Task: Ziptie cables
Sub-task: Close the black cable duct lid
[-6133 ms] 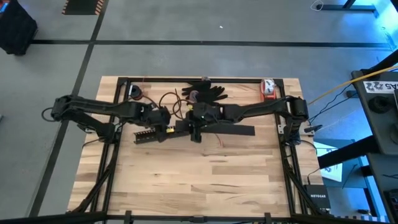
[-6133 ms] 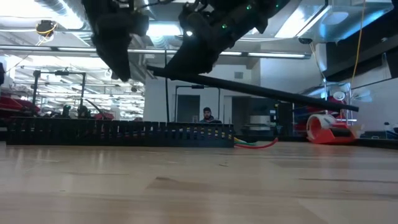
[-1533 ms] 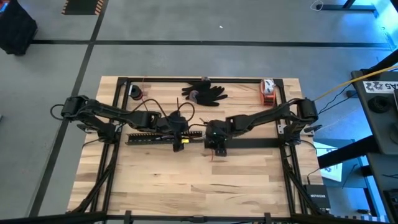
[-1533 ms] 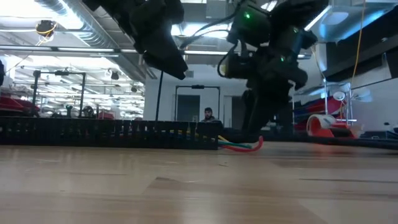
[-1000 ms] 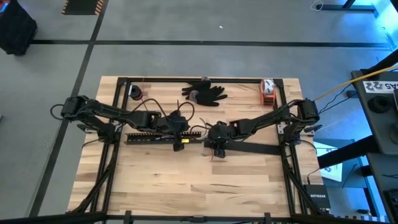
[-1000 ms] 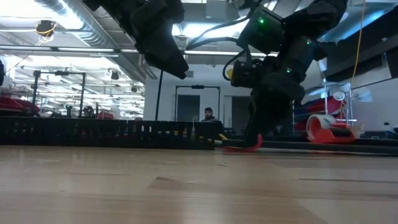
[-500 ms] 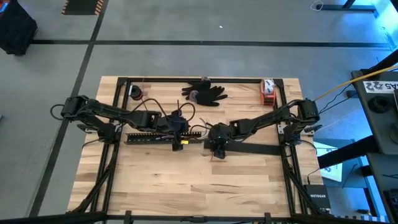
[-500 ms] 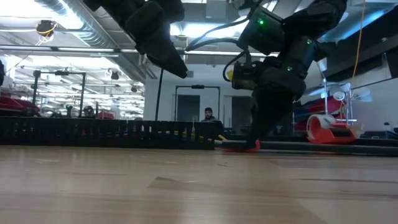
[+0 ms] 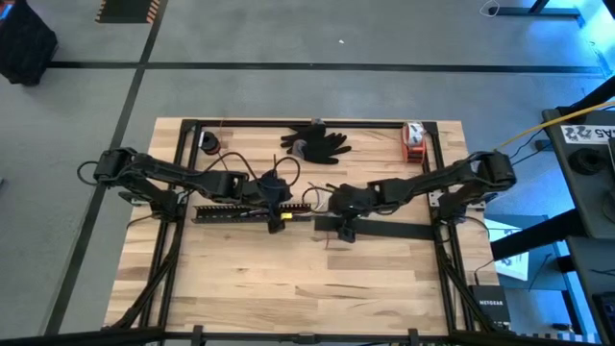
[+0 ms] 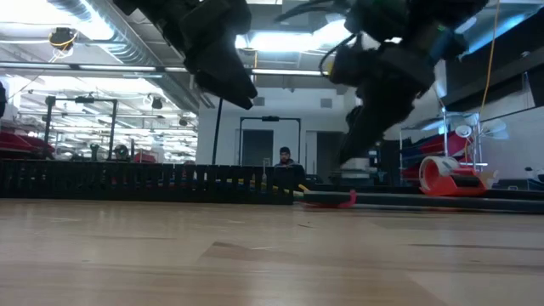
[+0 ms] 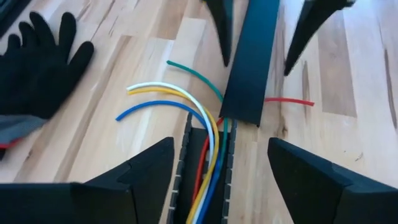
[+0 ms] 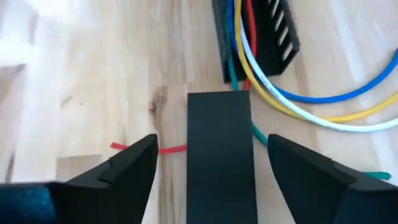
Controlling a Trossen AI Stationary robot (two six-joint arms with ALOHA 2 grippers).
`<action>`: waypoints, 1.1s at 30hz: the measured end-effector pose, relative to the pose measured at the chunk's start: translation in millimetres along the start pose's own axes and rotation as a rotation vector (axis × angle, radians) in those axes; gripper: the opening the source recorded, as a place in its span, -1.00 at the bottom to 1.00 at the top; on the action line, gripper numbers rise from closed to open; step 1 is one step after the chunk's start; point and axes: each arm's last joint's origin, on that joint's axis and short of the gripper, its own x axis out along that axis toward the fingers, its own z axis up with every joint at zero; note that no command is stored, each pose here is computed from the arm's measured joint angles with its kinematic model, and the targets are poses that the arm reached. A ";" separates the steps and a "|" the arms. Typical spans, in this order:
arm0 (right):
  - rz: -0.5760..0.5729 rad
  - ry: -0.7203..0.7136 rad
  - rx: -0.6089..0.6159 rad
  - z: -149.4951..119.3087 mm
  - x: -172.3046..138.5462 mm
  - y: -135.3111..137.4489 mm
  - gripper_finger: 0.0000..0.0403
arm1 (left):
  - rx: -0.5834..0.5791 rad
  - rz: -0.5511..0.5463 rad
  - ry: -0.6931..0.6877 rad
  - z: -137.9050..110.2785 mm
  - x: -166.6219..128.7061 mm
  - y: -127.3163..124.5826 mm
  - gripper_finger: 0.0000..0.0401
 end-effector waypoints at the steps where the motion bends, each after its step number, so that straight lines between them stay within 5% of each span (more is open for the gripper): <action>1: 0.009 -0.017 -0.005 -4.2 -1.8 0.9 0.46 | -0.012 0.000 0.000 0.0 0.0 0.0 0.26; 7: 0.048 -0.193 -0.019 -44.1 7.5 5.2 0.46 | -0.077 -0.001 -0.002 0.2 0.1 0.1 0.26; 11: -0.057 -0.354 -0.023 -51.3 15.3 4.3 0.46 | -0.061 0.000 -0.002 0.1 0.1 0.1 0.26; 33: -0.139 -0.235 -0.071 -59.0 63.5 -0.5 0.46 | -0.048 -0.001 -0.006 0.4 0.1 0.1 0.26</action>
